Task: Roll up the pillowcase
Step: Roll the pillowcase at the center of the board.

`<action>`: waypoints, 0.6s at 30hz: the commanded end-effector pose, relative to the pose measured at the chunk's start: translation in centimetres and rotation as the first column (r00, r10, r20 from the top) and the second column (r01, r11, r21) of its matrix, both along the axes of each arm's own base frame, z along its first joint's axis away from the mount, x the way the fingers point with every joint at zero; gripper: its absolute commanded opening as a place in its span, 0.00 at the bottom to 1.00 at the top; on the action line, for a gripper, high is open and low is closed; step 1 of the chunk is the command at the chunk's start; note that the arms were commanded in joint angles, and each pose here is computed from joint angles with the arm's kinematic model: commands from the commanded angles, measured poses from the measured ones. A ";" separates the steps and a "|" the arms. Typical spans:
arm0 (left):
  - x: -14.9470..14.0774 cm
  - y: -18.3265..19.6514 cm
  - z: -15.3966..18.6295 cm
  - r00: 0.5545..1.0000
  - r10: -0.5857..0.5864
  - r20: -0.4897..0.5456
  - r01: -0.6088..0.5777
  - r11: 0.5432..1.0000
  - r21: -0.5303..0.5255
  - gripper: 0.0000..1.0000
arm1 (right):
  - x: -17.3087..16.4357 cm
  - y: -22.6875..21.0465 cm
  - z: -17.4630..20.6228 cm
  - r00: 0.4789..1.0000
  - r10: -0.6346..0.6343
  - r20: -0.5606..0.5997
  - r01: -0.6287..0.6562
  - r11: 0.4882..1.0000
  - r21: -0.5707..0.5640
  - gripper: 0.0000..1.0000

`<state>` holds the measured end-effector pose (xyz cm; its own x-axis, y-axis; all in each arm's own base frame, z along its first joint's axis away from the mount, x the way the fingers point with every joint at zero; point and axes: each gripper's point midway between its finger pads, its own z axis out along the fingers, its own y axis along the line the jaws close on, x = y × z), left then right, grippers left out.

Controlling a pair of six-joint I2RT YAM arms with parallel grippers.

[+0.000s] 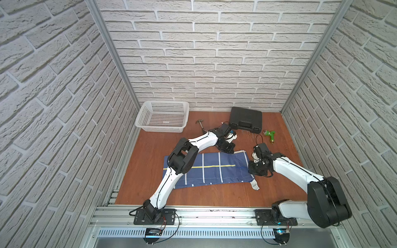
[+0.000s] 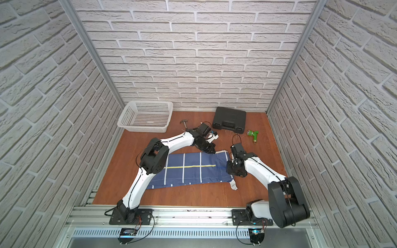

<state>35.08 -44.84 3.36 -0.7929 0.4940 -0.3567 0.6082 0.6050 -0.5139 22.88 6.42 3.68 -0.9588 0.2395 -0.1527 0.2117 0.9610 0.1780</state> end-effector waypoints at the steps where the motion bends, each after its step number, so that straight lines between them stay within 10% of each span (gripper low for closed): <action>1: 0.7 0.4 -1.6 1.000 0.005 -0.004 -0.005 1.000 0.029 0.04 | -2.2 -0.8 0.1 0.998 0.002 -0.070 -0.004 1.000 -0.025 0.24; 18: 1.0 -0.3 0.0 1.000 -0.001 0.018 0.001 1.000 -0.011 0.13 | -1.6 -0.2 0.9 0.994 0.068 -0.087 -0.069 0.998 -0.013 0.25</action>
<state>35.35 -45.27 3.36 -0.7927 0.4938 -0.3575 0.6081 0.5991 -0.5209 20.11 6.14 2.54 -0.9846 0.1744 -0.0070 0.1721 0.9767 0.1282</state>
